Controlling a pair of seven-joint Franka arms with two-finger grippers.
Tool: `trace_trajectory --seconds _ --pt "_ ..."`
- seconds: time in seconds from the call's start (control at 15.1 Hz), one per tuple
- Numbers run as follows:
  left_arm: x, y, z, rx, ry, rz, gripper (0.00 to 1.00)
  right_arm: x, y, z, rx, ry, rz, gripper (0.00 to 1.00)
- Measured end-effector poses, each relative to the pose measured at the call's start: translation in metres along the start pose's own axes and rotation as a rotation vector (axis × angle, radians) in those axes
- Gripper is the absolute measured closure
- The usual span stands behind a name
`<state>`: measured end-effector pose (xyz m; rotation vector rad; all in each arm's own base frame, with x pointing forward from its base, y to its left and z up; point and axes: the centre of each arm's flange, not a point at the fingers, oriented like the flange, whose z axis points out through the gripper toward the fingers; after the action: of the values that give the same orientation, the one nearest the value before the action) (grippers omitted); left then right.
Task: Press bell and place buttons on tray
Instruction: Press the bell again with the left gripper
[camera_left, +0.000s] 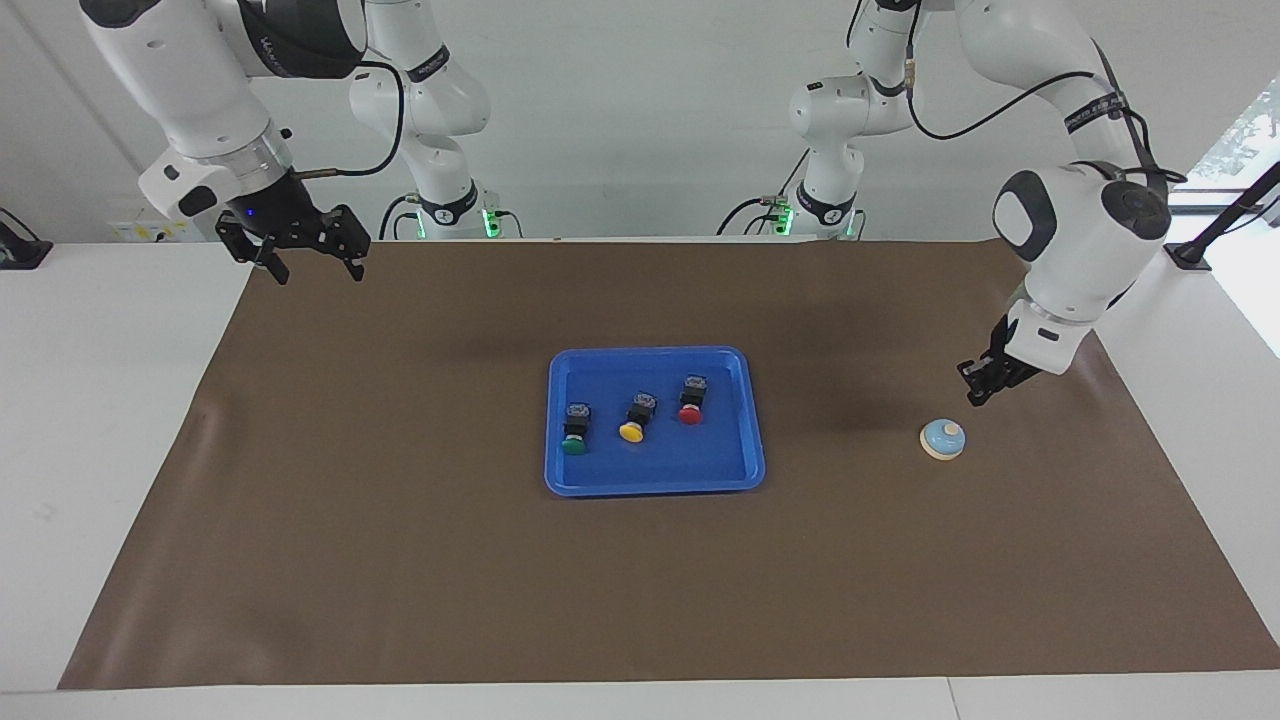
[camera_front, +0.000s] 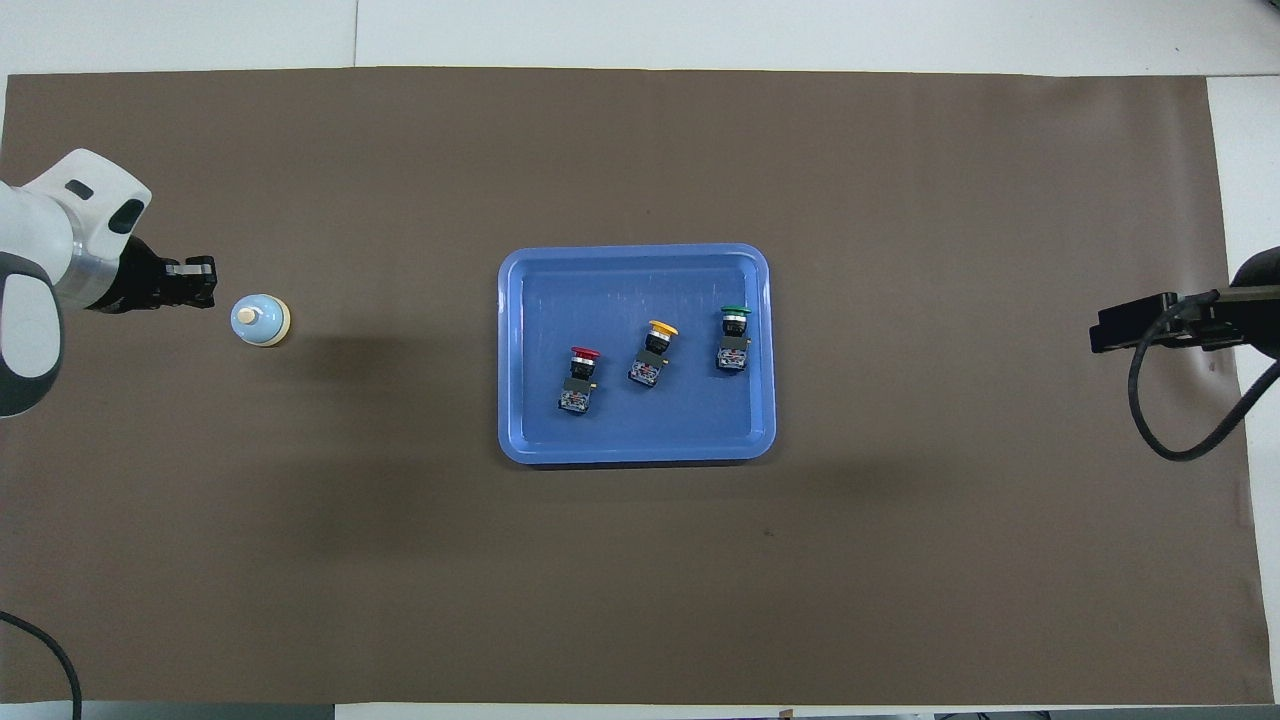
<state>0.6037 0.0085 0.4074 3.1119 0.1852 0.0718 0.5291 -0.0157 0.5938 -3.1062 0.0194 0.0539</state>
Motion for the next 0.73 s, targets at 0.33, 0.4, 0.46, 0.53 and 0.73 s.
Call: trace_trajectory --seconds 0.33,0.4,0.46,0.53,0.73 --pt "-0.002 -0.002 0.036 0.000 -0.007 0.031 0.99 -0.001 -0.001 0.001 0.000 -0.008 -0.001 0.00" --pt "-0.003 -0.005 0.039 0.000 0.000 0.030 0.99 -0.002 -0.001 0.001 0.000 -0.016 -0.001 0.00" --pt "-0.003 -0.007 0.042 0.000 0.006 0.028 0.99 -0.003 -0.002 0.002 0.000 -0.024 -0.001 0.00" --pt "-0.005 -0.009 0.046 0.000 0.006 0.028 0.99 -0.003 -0.002 0.003 0.000 -0.030 -0.002 0.00" --pt "-0.008 -0.008 0.067 0.000 -0.007 0.034 0.99 -0.004 -0.002 0.003 0.001 -0.034 -0.002 0.00"
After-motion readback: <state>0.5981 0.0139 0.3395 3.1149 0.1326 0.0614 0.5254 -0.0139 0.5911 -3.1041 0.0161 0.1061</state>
